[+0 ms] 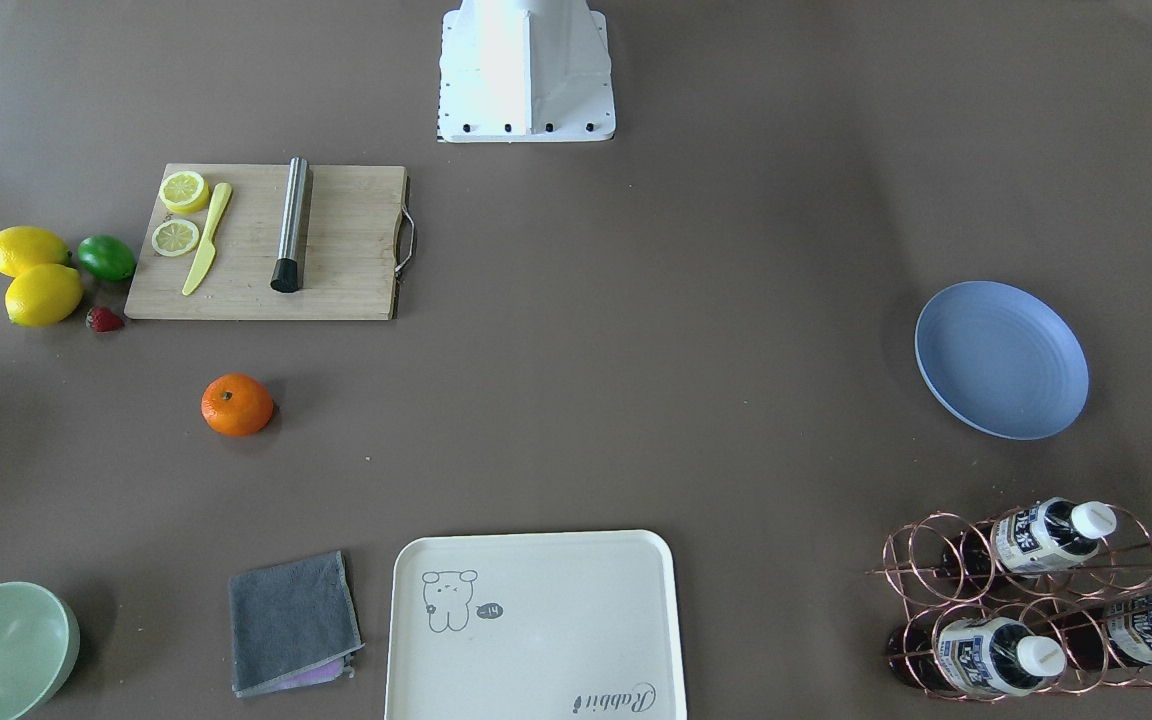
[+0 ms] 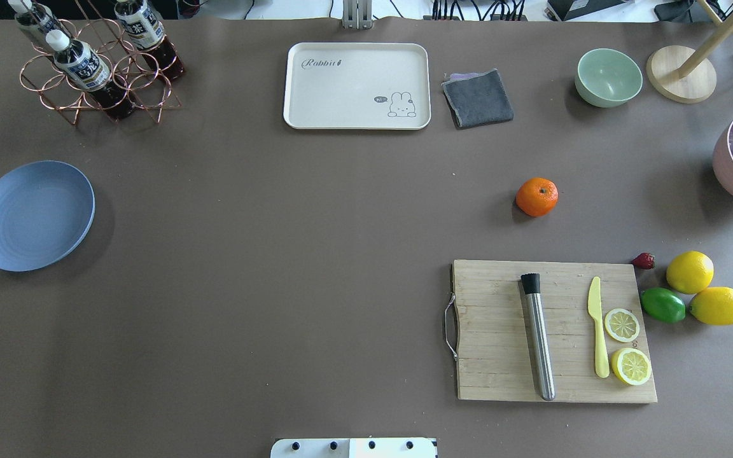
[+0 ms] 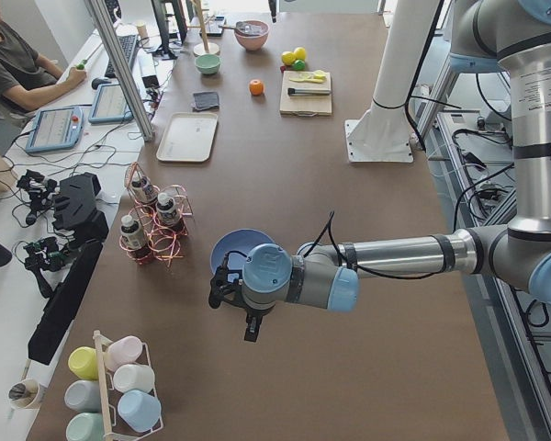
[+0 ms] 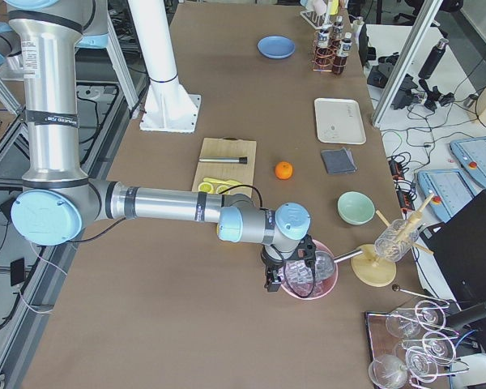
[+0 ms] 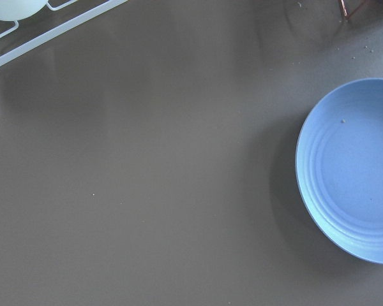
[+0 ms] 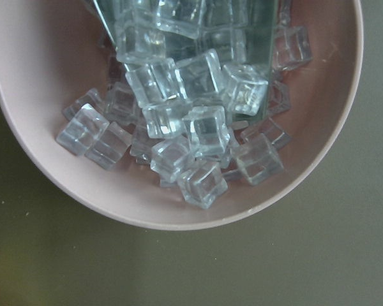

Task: Pick orange to plate

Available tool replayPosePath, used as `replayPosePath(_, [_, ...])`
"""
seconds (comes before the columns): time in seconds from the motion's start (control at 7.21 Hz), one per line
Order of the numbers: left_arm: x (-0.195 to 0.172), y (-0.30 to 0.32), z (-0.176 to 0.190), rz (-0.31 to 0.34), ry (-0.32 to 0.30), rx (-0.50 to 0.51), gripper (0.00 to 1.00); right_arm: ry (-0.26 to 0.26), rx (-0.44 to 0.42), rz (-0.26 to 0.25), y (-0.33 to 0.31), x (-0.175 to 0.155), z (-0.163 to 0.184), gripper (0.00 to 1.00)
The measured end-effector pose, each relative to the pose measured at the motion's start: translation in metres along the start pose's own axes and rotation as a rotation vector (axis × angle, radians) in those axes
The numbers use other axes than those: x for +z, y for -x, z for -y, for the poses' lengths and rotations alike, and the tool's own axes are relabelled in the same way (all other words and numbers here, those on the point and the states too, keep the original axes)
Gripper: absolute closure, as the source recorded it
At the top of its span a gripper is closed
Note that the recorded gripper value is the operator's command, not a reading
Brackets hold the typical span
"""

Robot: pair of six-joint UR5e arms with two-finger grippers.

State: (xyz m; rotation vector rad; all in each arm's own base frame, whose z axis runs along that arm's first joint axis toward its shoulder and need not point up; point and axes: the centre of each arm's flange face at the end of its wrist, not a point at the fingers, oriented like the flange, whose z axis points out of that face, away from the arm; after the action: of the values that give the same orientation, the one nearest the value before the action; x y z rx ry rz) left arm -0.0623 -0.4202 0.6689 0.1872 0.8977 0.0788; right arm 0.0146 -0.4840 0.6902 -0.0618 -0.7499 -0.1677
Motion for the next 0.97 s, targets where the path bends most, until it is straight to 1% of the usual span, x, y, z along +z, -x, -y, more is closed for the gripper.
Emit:
replayPosePath(0.28, [0.009,-0.006,-0.001,-0.007,0.02,0.012,0.02,0.002,0.001,0.014,-0.001,0.002,-0.009,0.0])
replayPosePath(0.69, [0.002,-0.016,0.002,-0.013,0.005,0.032,0.02,-0.005,-0.006,0.012,0.001,-0.001,-0.025,0.0])
replayPosePath(0.97, [-0.001,-0.026,0.003,-0.056,0.001,0.044,0.02,-0.007,-0.005,0.012,0.001,-0.002,-0.026,0.0])
